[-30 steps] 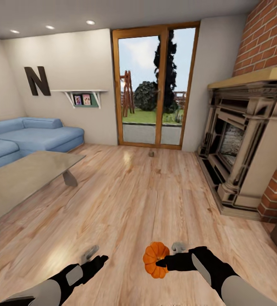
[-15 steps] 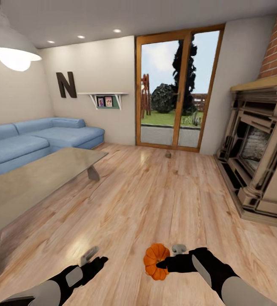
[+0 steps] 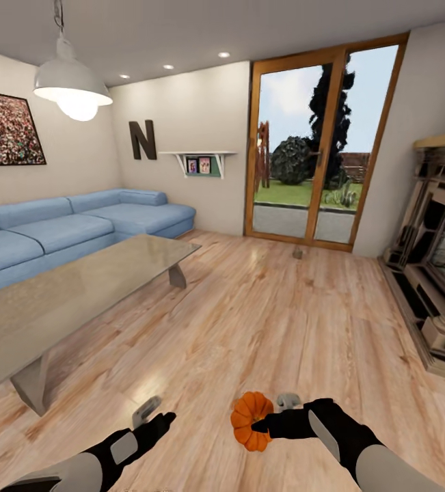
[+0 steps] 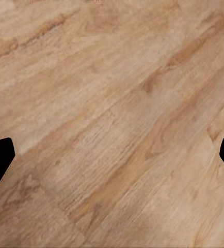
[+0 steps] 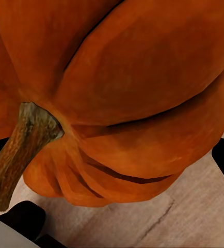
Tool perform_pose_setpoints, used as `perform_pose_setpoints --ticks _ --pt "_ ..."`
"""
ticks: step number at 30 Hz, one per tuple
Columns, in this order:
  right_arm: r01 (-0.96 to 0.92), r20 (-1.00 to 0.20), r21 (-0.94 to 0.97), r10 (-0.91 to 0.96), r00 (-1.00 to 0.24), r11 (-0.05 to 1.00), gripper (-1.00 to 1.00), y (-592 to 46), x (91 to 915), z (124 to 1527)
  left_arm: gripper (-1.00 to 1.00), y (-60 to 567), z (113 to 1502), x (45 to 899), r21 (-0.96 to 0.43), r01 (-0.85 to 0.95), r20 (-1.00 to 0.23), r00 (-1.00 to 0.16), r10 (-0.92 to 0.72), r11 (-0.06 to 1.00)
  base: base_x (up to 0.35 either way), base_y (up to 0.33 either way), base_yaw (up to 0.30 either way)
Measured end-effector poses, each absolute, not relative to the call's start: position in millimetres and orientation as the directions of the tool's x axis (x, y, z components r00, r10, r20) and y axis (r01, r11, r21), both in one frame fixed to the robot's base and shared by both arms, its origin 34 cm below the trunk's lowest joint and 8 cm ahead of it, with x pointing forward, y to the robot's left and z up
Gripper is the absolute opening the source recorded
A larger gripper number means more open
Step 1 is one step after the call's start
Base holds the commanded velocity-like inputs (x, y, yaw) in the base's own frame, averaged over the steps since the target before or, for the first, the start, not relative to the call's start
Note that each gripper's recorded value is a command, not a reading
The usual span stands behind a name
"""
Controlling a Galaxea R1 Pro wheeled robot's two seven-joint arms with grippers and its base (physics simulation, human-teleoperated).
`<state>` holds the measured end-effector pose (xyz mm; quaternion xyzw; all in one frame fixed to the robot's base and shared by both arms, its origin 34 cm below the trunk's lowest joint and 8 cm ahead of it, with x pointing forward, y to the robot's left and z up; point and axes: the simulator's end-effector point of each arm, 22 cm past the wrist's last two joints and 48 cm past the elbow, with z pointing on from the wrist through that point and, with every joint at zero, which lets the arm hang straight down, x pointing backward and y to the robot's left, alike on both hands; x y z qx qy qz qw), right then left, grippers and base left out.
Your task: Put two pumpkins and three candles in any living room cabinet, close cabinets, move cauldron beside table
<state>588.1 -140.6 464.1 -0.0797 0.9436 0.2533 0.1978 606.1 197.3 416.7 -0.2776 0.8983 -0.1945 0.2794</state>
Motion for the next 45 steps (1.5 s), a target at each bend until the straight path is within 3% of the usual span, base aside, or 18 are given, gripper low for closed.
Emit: perform_pose_setpoints --ticks 10,45 --pt "-0.251 -0.417 0.447 -0.049 -0.907 0.859 -1.0 -140.6 589.1 466.5 1.0 185.7 419.4 606.2 -0.515 -0.381 -0.389 -0.694 -0.606 0.768 -0.037 0.066 0.268" --pt "-0.262 -0.438 0.44 -0.05 -0.898 0.859 -1.0 -140.6 592.2 477.1 1.0 181.1 432.0 611.7 -0.528 -0.365 -0.404 -0.686 -0.605 0.767 -0.162 0.239 0.265"
